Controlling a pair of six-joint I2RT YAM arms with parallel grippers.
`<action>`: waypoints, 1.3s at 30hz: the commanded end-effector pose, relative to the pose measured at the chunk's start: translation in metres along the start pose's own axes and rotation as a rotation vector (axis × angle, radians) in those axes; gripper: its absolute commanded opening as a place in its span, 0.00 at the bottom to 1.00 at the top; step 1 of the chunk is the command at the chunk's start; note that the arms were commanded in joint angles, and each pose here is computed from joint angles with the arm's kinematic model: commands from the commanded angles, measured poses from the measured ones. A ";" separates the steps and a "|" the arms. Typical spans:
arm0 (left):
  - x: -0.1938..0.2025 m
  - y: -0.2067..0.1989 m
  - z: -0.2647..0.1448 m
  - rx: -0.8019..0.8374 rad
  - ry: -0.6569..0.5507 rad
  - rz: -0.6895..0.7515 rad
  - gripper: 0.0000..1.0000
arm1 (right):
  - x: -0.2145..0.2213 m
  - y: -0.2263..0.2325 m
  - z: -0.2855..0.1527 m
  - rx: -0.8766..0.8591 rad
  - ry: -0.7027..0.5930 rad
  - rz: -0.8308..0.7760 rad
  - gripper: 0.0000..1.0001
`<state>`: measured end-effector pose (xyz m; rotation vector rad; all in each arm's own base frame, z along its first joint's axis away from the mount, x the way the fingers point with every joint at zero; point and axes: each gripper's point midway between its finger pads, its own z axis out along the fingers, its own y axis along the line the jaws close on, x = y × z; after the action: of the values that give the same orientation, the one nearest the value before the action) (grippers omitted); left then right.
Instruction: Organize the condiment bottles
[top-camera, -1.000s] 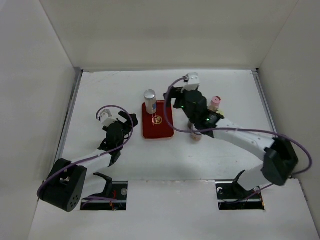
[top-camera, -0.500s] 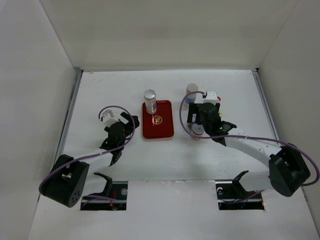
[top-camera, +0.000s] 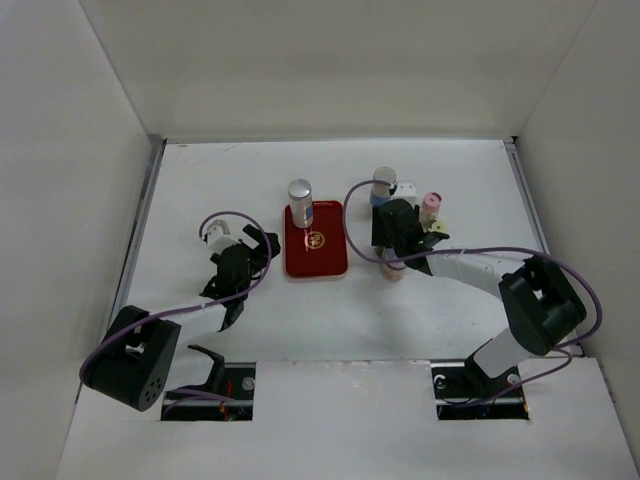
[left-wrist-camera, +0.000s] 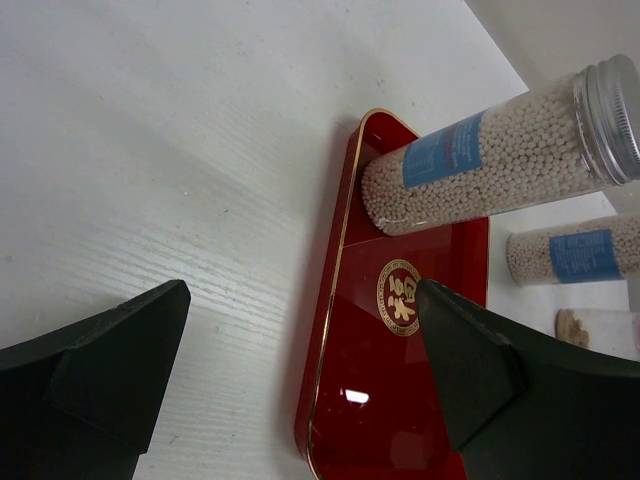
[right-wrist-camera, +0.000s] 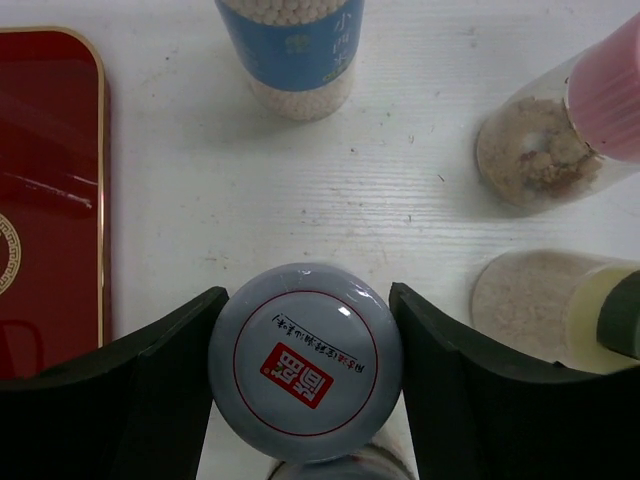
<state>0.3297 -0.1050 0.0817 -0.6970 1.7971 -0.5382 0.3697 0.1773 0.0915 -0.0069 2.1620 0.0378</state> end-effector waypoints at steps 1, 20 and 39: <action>-0.016 -0.023 0.003 0.068 -0.041 -0.035 1.00 | -0.042 0.005 0.000 0.002 -0.097 0.042 0.63; -0.019 -0.020 0.003 0.060 -0.051 -0.037 1.00 | -0.142 0.131 0.017 -0.274 -0.310 0.119 0.56; -0.018 -0.020 0.004 0.055 -0.053 -0.033 1.00 | -0.144 0.157 0.024 -0.291 -0.323 0.129 0.86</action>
<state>0.3304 -0.1031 0.0816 -0.7017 1.7956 -0.5366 0.4652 0.3292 0.1215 -0.0954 1.9860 0.3140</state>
